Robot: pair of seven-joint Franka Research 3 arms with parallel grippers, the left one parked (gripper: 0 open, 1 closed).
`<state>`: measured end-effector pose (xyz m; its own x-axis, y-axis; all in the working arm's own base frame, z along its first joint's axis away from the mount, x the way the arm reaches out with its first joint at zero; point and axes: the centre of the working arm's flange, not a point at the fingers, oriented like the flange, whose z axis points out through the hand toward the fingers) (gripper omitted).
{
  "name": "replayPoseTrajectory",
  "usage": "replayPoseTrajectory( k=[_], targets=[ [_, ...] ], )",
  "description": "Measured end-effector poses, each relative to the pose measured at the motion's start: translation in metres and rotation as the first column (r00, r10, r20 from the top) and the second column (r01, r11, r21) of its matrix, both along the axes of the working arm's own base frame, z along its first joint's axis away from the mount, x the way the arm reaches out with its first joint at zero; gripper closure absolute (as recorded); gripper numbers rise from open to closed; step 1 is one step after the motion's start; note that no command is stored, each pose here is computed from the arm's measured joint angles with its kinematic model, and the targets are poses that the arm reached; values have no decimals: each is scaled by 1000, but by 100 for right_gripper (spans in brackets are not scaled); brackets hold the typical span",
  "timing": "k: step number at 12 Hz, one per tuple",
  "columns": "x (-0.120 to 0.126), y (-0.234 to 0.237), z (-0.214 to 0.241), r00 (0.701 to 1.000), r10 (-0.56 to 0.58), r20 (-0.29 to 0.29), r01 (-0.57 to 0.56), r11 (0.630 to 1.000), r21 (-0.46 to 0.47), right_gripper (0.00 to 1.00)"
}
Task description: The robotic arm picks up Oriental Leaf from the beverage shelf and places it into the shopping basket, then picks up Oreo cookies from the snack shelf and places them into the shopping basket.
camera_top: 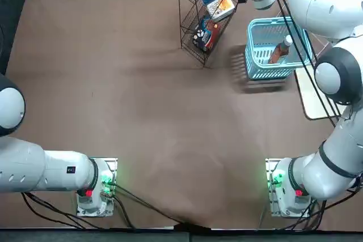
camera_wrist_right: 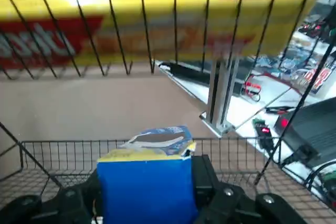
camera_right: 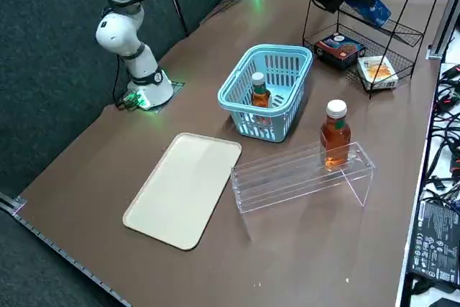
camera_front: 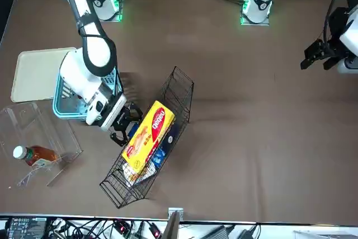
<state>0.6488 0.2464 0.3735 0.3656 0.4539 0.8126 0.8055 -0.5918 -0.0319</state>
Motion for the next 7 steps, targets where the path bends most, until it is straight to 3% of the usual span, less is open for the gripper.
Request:
replayPoseTrajectory(
  k=[7],
  targets=[
    [0,-2,31,999,-7,43,6,1000,17,35]
  ],
)
